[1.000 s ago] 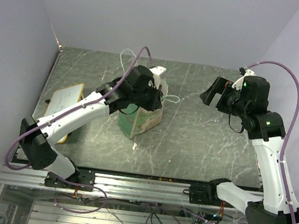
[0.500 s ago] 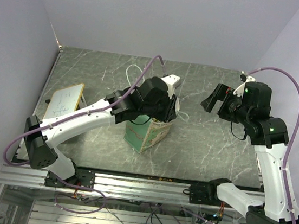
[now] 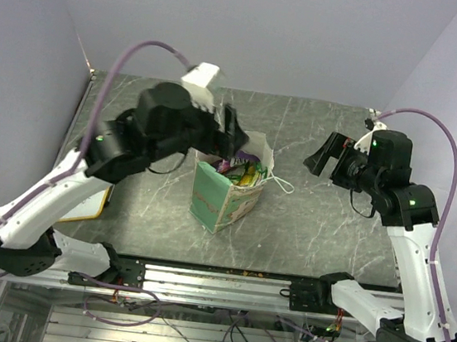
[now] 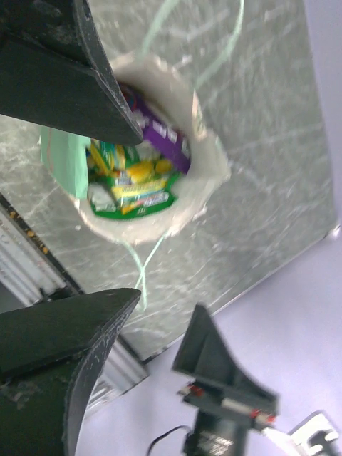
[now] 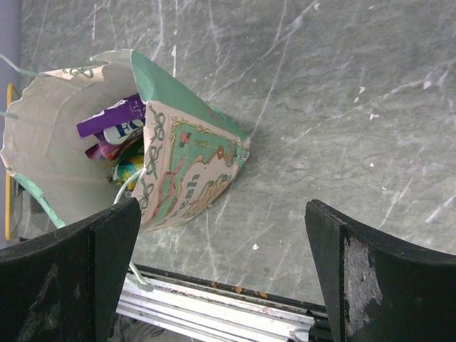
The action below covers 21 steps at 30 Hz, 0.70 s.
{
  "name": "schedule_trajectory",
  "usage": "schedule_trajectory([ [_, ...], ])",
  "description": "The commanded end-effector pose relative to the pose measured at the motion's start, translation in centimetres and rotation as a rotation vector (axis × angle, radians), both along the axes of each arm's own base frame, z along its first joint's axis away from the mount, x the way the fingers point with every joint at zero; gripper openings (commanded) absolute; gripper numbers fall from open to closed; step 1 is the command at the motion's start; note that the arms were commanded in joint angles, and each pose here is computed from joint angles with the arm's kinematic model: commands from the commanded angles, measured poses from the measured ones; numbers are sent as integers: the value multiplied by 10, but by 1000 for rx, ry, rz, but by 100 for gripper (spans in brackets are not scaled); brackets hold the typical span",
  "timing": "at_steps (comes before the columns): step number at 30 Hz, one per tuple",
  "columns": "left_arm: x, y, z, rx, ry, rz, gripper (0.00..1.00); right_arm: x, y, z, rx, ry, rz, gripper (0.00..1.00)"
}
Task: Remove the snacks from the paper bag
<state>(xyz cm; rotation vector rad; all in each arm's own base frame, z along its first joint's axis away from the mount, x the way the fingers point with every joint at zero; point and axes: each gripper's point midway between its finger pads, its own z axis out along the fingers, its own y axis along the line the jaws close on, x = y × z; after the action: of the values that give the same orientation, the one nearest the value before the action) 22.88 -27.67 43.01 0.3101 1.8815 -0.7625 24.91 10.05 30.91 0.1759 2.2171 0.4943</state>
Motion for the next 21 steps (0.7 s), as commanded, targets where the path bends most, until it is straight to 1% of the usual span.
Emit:
schedule_trajectory([
  [1, 38, 61, -32, 80, 107, 232, 92, 11, 17, 4, 64, -13, 55, 100],
  [3, 55, 78, -45, 64, 164, 288, 91, 14, 21, 5, 80, -17, 70, 100],
  [6, 75, 85, -61, 42, 228, 313, 88, 17, 24, 5, 84, -12, 81, 100],
  [9, 96, 87, -87, 75, 311, 349, 83, 19, 25, 5, 72, -14, 102, 100],
  [13, 122, 86, -121, 154, 378, 381, 75, 19, 28, 8, 46, -27, 155, 99],
  [15, 135, 88, -132, 168, 391, 401, 72, 18, 34, 12, 49, -37, 210, 98],
  [18, 152, 76, -138, 110, 400, 375, 67, 10, 53, 19, 67, -61, 369, 94],
  [19, 156, 69, -140, 88, 406, 356, 65, 6, 62, 20, 84, -67, 448, 91],
  [21, 163, 54, -143, 36, 420, 316, 60, -7, 79, 23, 127, -78, 590, 83],
])
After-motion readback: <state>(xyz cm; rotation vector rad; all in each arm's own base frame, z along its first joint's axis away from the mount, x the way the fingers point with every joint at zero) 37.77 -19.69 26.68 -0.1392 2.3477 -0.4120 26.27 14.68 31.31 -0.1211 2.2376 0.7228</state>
